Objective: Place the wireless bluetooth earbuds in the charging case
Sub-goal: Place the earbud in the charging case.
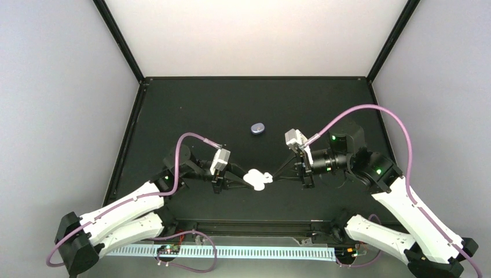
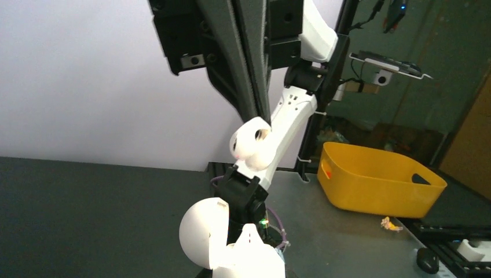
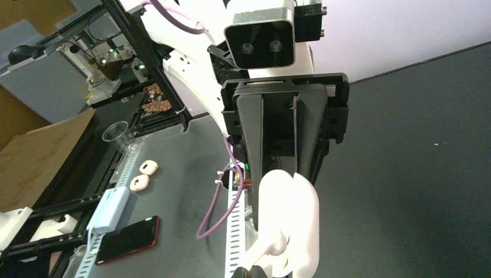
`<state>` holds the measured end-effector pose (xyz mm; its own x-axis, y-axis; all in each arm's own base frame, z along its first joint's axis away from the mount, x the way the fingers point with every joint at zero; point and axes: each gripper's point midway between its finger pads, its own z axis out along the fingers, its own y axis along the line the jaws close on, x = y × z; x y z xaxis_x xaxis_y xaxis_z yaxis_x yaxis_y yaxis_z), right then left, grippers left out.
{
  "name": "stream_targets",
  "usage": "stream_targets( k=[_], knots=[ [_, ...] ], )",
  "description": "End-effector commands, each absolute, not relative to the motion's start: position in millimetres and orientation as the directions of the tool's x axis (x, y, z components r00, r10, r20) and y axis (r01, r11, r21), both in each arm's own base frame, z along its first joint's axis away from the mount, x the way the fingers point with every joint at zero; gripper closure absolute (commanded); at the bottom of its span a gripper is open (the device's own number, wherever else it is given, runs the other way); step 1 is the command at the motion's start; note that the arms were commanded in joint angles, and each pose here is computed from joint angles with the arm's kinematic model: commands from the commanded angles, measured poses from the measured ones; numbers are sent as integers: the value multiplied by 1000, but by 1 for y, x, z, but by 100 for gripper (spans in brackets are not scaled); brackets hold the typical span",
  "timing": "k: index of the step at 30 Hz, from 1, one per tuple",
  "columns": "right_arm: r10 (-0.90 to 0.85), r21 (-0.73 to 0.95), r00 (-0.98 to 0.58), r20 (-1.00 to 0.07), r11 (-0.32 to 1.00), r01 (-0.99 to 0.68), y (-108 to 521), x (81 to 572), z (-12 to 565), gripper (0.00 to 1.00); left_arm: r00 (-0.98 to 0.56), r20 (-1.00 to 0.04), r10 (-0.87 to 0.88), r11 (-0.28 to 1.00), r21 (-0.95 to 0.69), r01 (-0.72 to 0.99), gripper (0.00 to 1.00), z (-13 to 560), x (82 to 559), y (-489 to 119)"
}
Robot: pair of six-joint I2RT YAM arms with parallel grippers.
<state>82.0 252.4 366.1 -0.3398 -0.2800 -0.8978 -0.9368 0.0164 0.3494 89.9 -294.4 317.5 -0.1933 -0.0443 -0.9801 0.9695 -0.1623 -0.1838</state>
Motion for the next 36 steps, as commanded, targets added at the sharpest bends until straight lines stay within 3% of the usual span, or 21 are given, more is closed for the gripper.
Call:
stream_targets(
  k=[1,36],
  knots=[
    [-263,348,-323,-909,-55,-936,261,77,373,99,-116,-988,-105,-256,-86,963,99,348,74,-294],
    [-332,351,-305,-893,-89,-932,284,76,355,99,-132,-987,-88,-318,-98,943,98,351,70,-307]
  ],
)
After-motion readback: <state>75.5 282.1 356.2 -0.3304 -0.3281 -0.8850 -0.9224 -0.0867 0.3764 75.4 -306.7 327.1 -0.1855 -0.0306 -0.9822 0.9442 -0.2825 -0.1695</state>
